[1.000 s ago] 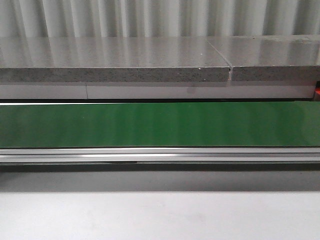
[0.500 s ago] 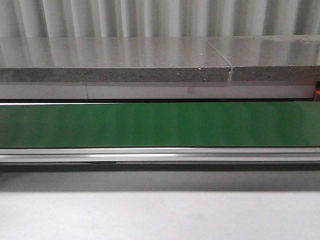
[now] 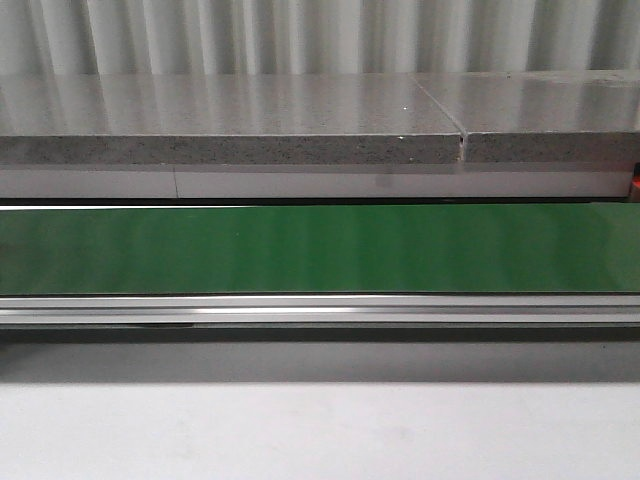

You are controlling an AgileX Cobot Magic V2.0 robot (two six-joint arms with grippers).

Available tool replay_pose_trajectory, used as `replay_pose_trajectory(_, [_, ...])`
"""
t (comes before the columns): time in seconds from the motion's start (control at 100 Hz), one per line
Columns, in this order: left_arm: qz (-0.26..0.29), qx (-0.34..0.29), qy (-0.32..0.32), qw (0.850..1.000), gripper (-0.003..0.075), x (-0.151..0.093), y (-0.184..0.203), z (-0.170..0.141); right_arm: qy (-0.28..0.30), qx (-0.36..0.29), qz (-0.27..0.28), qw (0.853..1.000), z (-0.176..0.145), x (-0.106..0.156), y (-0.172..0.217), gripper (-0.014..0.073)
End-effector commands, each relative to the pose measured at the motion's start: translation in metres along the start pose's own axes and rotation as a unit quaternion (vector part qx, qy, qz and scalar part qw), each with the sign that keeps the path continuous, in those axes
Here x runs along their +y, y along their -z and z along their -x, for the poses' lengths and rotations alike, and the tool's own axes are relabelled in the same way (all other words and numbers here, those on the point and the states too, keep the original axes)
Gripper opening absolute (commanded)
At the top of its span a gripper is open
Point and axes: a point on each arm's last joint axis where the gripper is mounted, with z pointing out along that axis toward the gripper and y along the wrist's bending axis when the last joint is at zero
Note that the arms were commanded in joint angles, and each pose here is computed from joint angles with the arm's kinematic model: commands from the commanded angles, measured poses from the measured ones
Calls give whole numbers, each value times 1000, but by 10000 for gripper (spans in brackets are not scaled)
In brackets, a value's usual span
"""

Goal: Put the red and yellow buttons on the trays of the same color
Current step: 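Set the red button on the green belt and open the left gripper, then grasp a yellow push-button from the table with the left gripper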

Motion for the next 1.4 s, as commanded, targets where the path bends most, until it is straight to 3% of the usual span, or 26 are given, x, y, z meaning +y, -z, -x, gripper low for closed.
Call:
replay_pose_trajectory(0.0, [12,-62,37,997,585,13,10,9,4,-41,-1,999,10,1,6,-68])
replay_pose_trajectory(0.17, [57,-61,101,991,585,48,-5,-12,4,-41,-1,999,10,1,6,-68])
replay_pose_trajectory(0.32, [77,-51,118,989,585,63,-23,-24,4,-41,-1,999,10,1,6,-68])
replay_pose_trajectory(0.7, [91,4,128,988,585,78,-76,-32,4,-41,-1,999,10,1,6,-68])
replay_pose_trajectory(1.08, [94,21,125,987,585,87,-112,-8,4,-41,-1,999,10,1,6,-68])
replay_pose_trajectory(1.39, [97,47,127,986,574,93,-136,-9,4,-41,-1,999,10,1,6,-68])
